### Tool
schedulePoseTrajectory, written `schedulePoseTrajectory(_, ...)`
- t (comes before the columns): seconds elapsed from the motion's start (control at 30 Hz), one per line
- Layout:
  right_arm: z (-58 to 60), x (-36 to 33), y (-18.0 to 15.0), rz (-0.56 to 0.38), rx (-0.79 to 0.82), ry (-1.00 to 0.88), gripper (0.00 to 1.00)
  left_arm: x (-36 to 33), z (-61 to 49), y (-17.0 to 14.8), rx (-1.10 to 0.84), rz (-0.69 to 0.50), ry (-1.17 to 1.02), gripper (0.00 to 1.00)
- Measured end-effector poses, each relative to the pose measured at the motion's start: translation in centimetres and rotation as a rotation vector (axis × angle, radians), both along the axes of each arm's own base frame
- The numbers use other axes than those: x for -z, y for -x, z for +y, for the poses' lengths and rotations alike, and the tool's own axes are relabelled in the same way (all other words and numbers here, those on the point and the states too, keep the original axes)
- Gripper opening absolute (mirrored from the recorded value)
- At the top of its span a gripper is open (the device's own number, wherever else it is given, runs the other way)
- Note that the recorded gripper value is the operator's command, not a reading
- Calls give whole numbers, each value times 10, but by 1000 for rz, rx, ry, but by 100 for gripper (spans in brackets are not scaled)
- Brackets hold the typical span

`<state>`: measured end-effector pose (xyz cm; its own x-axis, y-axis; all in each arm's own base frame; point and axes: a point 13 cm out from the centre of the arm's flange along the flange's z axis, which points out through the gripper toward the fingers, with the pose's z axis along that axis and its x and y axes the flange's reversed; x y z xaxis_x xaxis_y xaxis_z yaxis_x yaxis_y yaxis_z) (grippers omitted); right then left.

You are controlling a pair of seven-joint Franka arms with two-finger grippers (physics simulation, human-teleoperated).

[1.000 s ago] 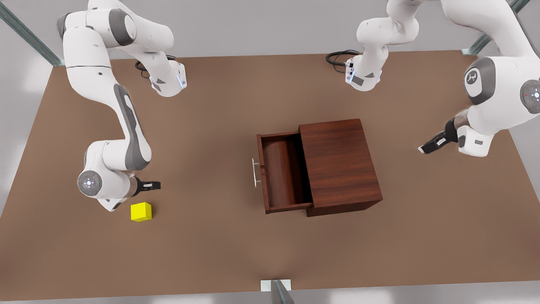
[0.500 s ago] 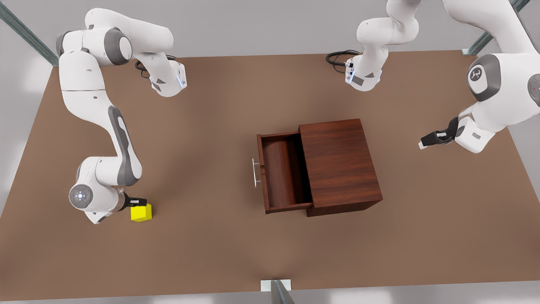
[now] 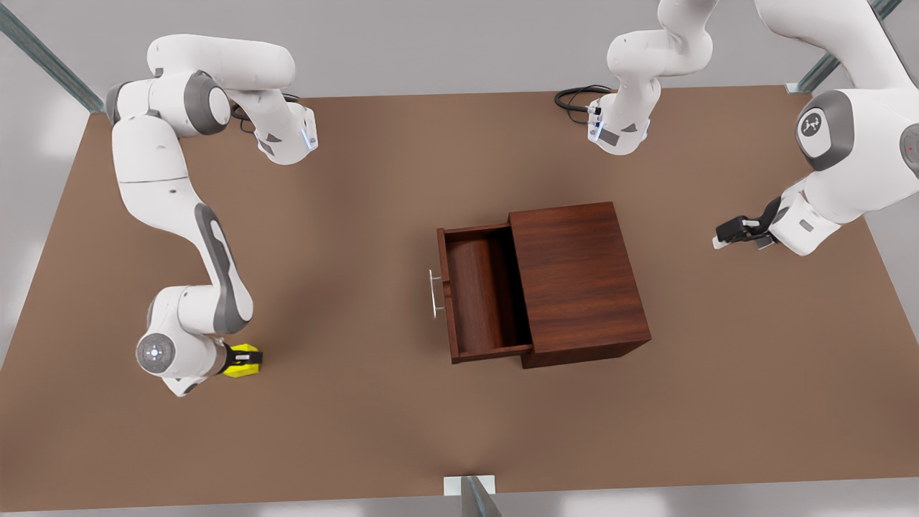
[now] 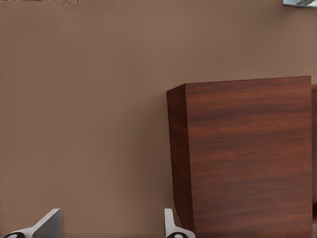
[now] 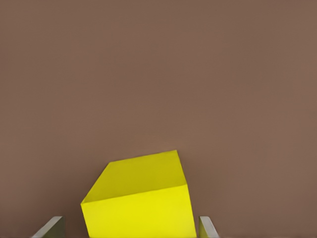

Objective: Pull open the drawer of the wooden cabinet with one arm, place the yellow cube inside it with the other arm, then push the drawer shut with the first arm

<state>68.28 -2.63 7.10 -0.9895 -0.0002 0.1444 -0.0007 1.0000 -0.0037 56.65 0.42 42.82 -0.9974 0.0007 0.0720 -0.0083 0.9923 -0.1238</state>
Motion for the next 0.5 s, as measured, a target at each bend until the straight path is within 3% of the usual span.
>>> schedulePoseTrajectory(0.2, 0, 24, 10, 7, -26, 16, 100, 0, 2, -1, 33, -7, 0, 100)
schedulePoseTrajectory(0.23, -1, 26, 10, 4, -29, 19, 97, 0, 3, -1, 37, -8, 0, 100)
schedulePoseTrajectory(0.3, -4, 27, 7, -6, -29, 23, 70, 0, 3, -1, 46, -9, 0, 100)
schedulePoseTrajectory(0.37, -7, 26, 5, -15, -27, 23, 63, 0, 3, -1, 55, -11, -1, 100)
schedulePoseTrajectory(0.5, -6, 21, 1, -30, -30, 20, 62, 0, 3, -1, 70, -13, -1, 100)
